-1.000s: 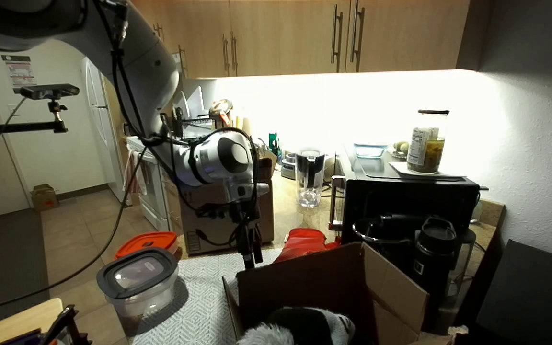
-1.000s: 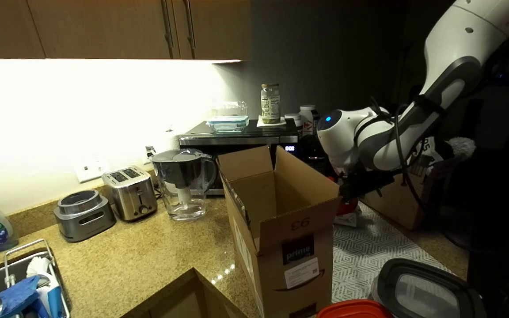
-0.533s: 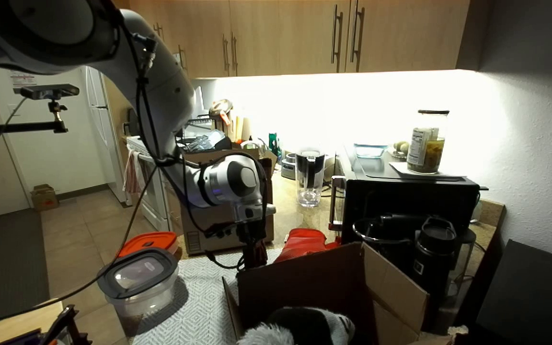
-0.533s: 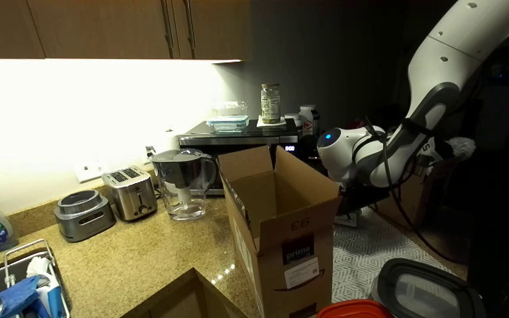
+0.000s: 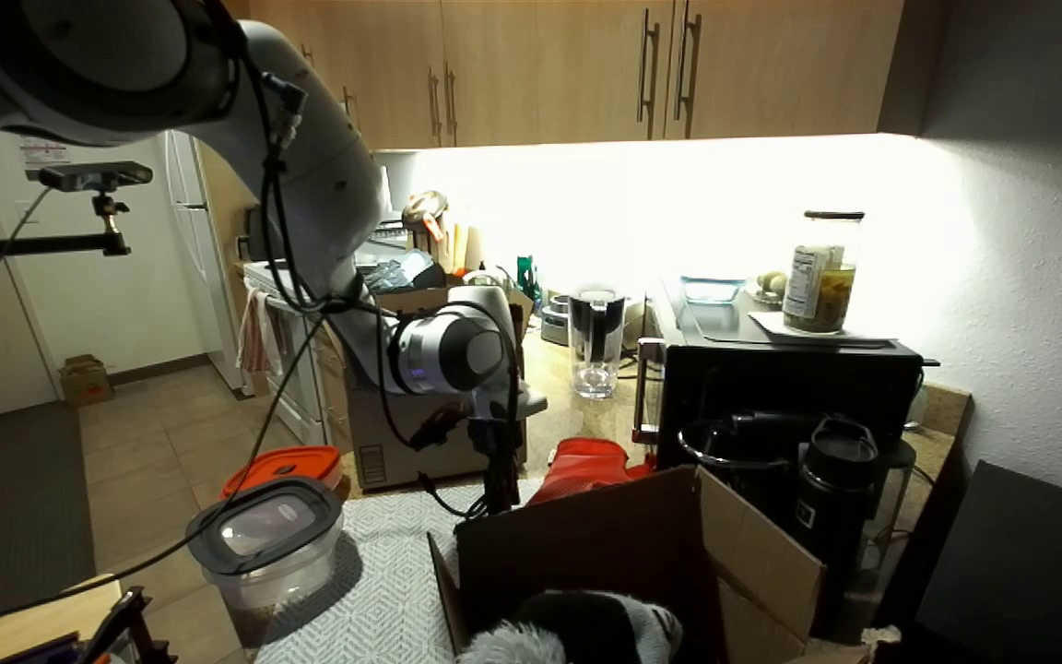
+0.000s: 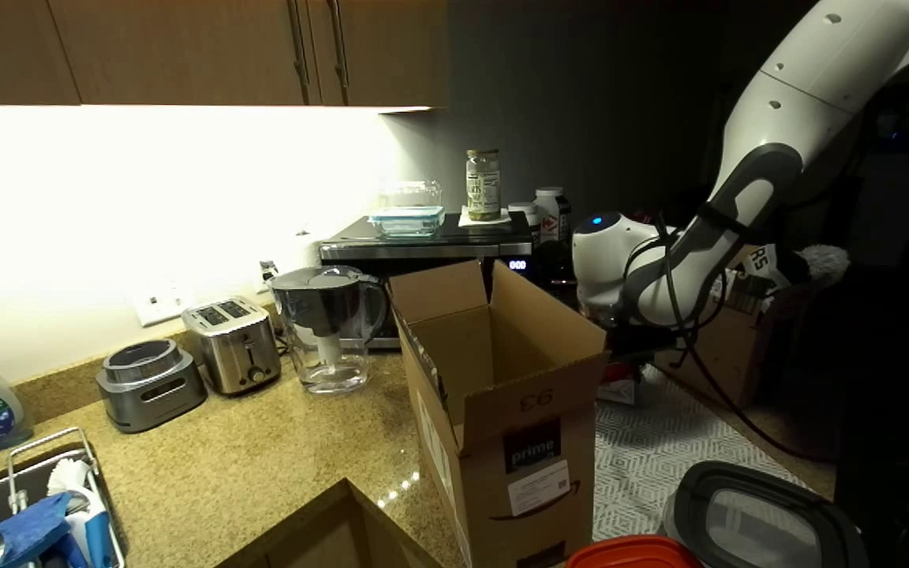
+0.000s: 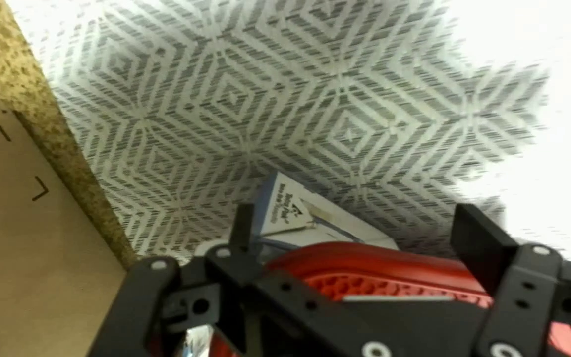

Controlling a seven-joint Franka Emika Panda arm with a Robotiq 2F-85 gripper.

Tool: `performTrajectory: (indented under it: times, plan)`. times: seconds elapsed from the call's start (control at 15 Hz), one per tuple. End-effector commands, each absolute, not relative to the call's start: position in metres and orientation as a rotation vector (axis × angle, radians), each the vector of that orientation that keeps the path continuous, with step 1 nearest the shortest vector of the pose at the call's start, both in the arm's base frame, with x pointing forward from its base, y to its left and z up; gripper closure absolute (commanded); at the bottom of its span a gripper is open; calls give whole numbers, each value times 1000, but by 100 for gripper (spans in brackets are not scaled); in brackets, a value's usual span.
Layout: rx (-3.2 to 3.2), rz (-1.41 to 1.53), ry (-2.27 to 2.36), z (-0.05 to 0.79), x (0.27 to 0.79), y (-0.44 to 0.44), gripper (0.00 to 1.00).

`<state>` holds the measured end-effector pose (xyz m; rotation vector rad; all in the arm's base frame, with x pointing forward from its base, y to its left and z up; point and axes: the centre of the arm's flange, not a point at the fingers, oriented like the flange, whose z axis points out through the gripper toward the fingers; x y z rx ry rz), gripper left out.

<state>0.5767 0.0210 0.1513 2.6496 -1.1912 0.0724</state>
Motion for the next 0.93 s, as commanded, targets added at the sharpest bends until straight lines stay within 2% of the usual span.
performTrajectory:
  times: [0.0, 0.47, 0.87]
  plan:
    - [2778, 84, -1172, 178, 577, 12, 0]
    - [2839, 239, -1076, 199, 585, 1, 0]
    - [2843, 199, -961, 181, 599, -16, 0]
